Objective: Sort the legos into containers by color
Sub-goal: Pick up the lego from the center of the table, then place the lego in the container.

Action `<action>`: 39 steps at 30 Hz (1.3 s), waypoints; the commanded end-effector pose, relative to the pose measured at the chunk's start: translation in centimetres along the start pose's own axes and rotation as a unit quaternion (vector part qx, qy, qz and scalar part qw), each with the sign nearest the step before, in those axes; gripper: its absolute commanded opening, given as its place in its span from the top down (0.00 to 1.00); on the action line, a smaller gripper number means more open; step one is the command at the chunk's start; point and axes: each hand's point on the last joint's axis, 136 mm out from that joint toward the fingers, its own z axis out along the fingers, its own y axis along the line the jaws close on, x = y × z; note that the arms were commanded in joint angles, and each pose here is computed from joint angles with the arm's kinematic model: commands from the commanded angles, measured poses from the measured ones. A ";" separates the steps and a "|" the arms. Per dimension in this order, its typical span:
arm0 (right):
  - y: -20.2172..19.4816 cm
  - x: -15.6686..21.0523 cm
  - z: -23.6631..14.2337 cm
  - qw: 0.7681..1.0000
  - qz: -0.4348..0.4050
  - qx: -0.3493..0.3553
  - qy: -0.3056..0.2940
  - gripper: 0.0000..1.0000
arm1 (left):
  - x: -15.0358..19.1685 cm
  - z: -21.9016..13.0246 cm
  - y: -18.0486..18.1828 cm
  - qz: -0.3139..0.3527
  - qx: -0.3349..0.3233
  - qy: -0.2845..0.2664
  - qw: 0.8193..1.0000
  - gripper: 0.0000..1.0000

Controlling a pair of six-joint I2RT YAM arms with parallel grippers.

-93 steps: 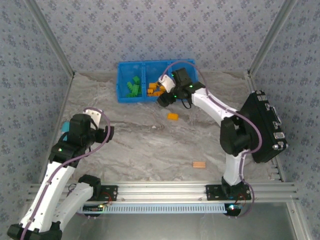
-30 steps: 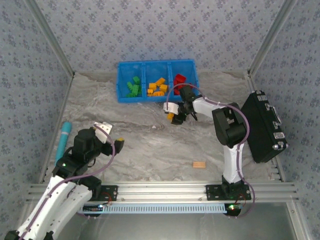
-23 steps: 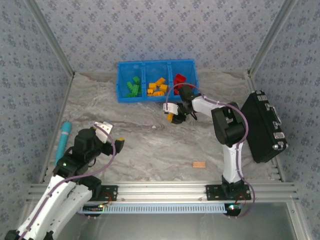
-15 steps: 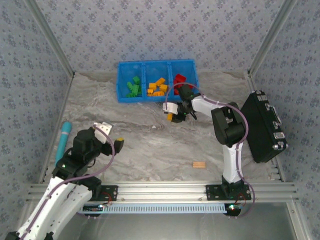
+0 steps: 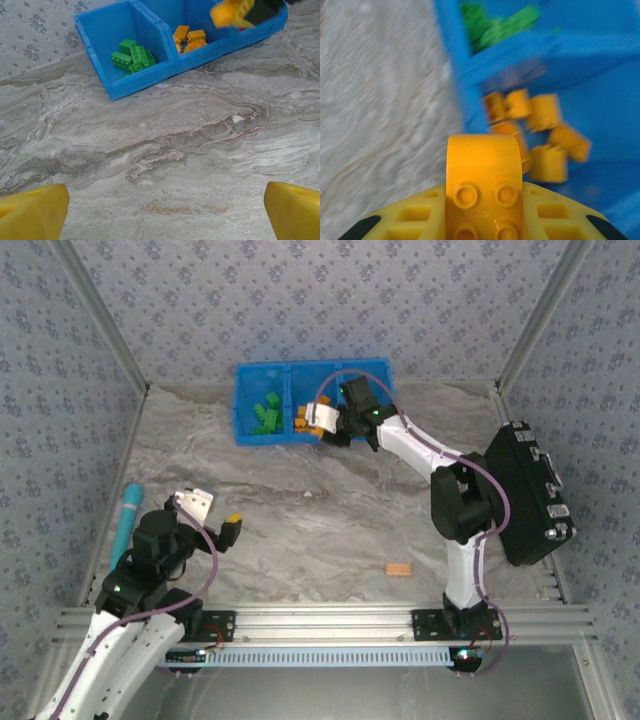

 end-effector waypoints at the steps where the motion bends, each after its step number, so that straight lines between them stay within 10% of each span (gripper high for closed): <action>1: -2.8 -0.5 2.2 0.999 0.008 0.043 -0.007 0.76 | -0.7 -0.3 0.2 0.010 -0.007 -0.016 1.000 0.00; 18: -8.6 1.7 12.3 0.993 0.024 0.116 0.009 0.74 | -0.1 0.5 0.2 0.010 -0.007 0.006 1.000 0.00; 25: -6.6 3.0 13.9 0.996 0.009 0.089 0.021 0.47 | 0.0 0.6 0.4 0.014 -0.014 0.007 1.000 0.00; 39: -8.5 1.2 11.3 0.993 0.008 0.117 0.005 0.27 | -0.8 -0.2 1.1 0.017 -0.031 -0.017 0.999 0.00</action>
